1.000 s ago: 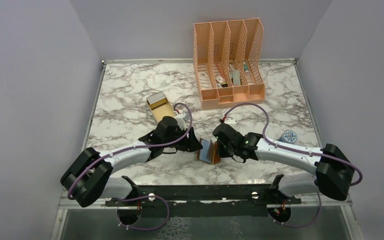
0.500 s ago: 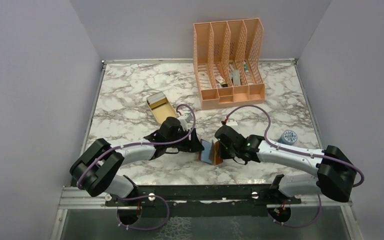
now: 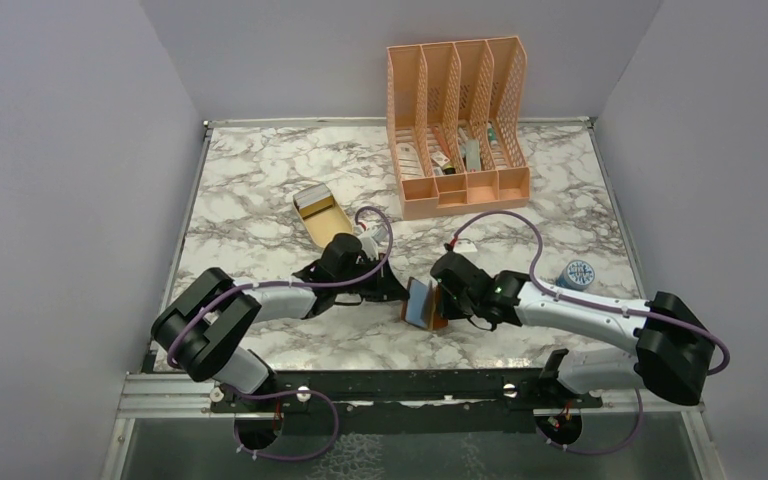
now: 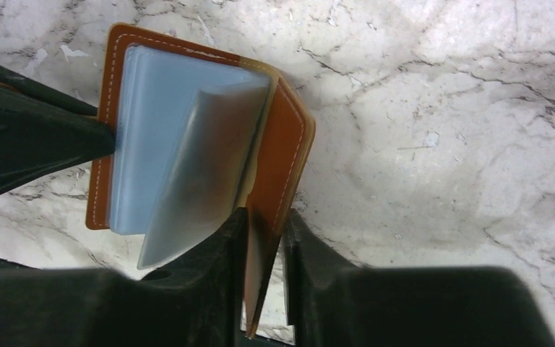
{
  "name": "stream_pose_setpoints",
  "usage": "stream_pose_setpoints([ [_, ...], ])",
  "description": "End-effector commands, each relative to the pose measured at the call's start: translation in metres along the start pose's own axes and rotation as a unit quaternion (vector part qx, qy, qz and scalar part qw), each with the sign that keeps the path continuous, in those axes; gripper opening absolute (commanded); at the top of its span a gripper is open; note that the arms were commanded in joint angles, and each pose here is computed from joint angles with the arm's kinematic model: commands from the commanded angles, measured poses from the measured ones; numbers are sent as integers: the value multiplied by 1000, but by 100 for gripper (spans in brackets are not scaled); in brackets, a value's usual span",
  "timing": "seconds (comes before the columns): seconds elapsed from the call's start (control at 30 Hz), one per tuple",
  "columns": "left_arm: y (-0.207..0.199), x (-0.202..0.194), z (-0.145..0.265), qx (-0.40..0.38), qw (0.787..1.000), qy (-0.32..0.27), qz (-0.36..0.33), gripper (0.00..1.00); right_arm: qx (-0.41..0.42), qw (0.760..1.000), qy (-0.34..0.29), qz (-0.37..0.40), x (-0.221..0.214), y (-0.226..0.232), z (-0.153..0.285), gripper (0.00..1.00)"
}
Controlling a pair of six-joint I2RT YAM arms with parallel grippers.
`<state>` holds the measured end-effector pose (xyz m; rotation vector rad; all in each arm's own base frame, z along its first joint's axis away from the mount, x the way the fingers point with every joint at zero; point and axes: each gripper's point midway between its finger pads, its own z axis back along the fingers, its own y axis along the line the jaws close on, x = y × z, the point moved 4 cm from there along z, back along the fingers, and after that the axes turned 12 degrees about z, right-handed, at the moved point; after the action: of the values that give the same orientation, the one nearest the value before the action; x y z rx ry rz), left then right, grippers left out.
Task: Put the credit cards into the card holder
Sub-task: Open the card holder at the center of the board.
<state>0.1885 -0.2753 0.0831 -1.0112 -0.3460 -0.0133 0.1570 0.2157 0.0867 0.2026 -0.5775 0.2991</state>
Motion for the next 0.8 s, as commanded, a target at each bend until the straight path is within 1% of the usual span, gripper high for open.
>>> stream_pose_setpoints([
  [0.0,-18,-1,4,-51,998,2,20,0,-23,1000,-10,-8,13,-4,14,28],
  [0.1,-20,-1,8,-52,998,-9,29,0,-13,1000,-22,-15,28,-1,37,35],
  [0.2,-19,-2,11,-50,998,-16,35,0,40,998,-53,-14,44,12,58,39],
  [0.37,-18,-5,14,-44,998,-27,44,0,157,983,-96,-24,60,42,73,39],
  [0.43,-17,-6,13,-40,998,-31,48,0,180,978,-97,-28,60,51,69,39],
  [0.57,-17,-10,13,-36,997,-34,53,0,184,979,-78,-31,60,61,52,38],
  [0.77,-14,-11,15,-28,996,-49,63,0,135,989,-39,-47,46,54,25,36],
])
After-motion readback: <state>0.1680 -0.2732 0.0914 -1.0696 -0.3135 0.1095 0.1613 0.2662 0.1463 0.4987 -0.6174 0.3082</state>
